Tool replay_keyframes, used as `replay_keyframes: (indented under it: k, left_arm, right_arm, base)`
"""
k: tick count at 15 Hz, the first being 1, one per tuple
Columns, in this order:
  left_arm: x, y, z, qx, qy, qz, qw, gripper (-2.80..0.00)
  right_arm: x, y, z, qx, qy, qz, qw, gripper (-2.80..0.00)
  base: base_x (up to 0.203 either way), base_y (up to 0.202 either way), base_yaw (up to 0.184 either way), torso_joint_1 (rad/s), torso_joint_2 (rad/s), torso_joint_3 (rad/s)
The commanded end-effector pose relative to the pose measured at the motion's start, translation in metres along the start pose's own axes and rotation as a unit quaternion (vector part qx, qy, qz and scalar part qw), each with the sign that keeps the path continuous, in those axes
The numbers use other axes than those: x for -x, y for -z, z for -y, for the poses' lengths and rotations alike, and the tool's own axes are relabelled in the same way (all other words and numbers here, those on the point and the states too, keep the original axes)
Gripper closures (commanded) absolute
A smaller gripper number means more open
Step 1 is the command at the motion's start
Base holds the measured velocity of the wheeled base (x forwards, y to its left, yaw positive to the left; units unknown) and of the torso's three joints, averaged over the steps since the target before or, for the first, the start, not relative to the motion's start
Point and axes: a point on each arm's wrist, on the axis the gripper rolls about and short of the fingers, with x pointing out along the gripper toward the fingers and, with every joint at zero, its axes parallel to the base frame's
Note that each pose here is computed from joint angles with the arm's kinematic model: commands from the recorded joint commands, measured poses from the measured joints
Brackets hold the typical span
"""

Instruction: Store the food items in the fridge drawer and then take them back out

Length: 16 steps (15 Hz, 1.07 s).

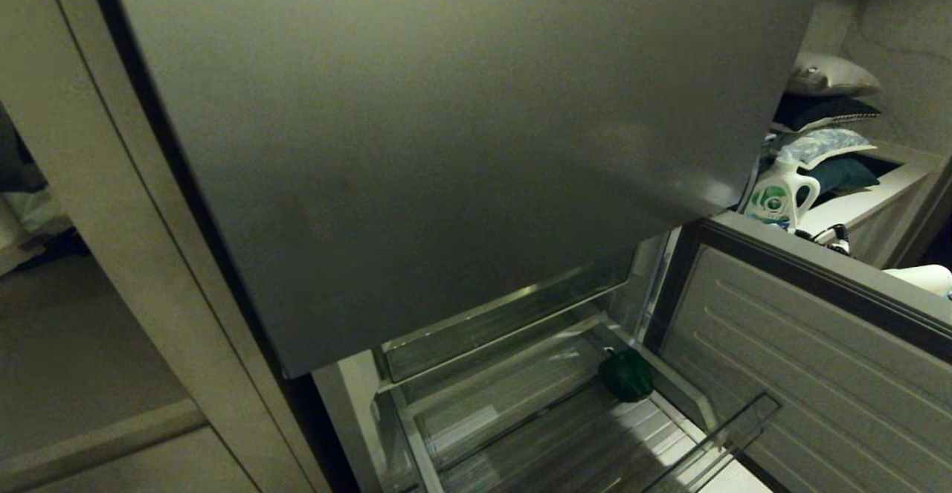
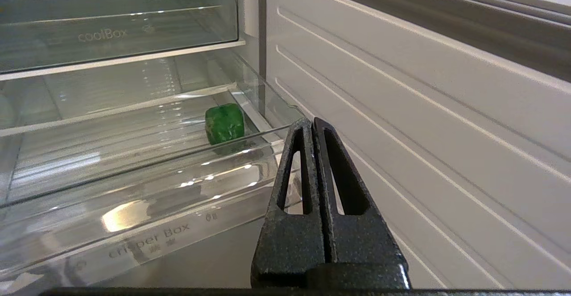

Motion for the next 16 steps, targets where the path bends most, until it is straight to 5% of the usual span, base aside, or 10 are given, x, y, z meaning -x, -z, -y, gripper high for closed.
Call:
replay_keyframes:
  k: [1, 5, 7, 9, 12, 16]
  left_arm:
    - [0.0, 0.0, 0.0, 0.0, 0.0, -0.001, 1.0, 0.0]
    - [0.0, 0.0, 0.0, 0.0, 0.0, -0.001, 1.0, 0.0]
    - [0.0, 0.0, 0.0, 0.0, 0.0, -0.001, 1.0, 0.0]
    - [0.0, 0.0, 0.0, 0.0, 0.0, -0.001, 1.0, 0.0]
    - [0.0, 0.0, 0.0, 0.0, 0.0, -0.001, 1.0, 0.0]
    - [0.0, 0.0, 0.0, 0.0, 0.0, -0.001, 1.0, 0.0]
  right_arm:
    - [-0.002, 0.009, 0.0, 0.001, 0.0, -0.015, 1.0, 0.0]
    - [-0.002, 0.005, 0.0, 0.017, -0.005, -0.028, 0.999, 0.0]
    - [-0.003, -0.024, 0.0, 0.007, -0.025, -0.049, 0.998, 0.0]
    - [-0.02, -0.059, -0.001, -0.018, -0.065, -0.125, 0.99, 0.0]
    - [-0.074, -0.086, -0.004, -0.043, -0.112, -0.262, 0.957, 0.0]
    - [-0.169, -0.086, -0.018, -0.049, -0.136, -0.393, 0.908, 0.0]
  base:
    - [0.0, 0.0, 0.0, 0.0, 0.0, 0.0]
    - [0.0, 0.0, 0.0, 0.0, 0.0, 0.0]
    - [0.0, 0.0, 0.0, 0.0, 0.0, 0.0]
    - [0.0, 0.0, 0.0, 0.0, 0.0, 0.0]
    - [0.0, 0.0, 0.0, 0.0, 0.0, 0.0]
    - [0.0, 0.0, 0.0, 0.0, 0.0, 0.0]
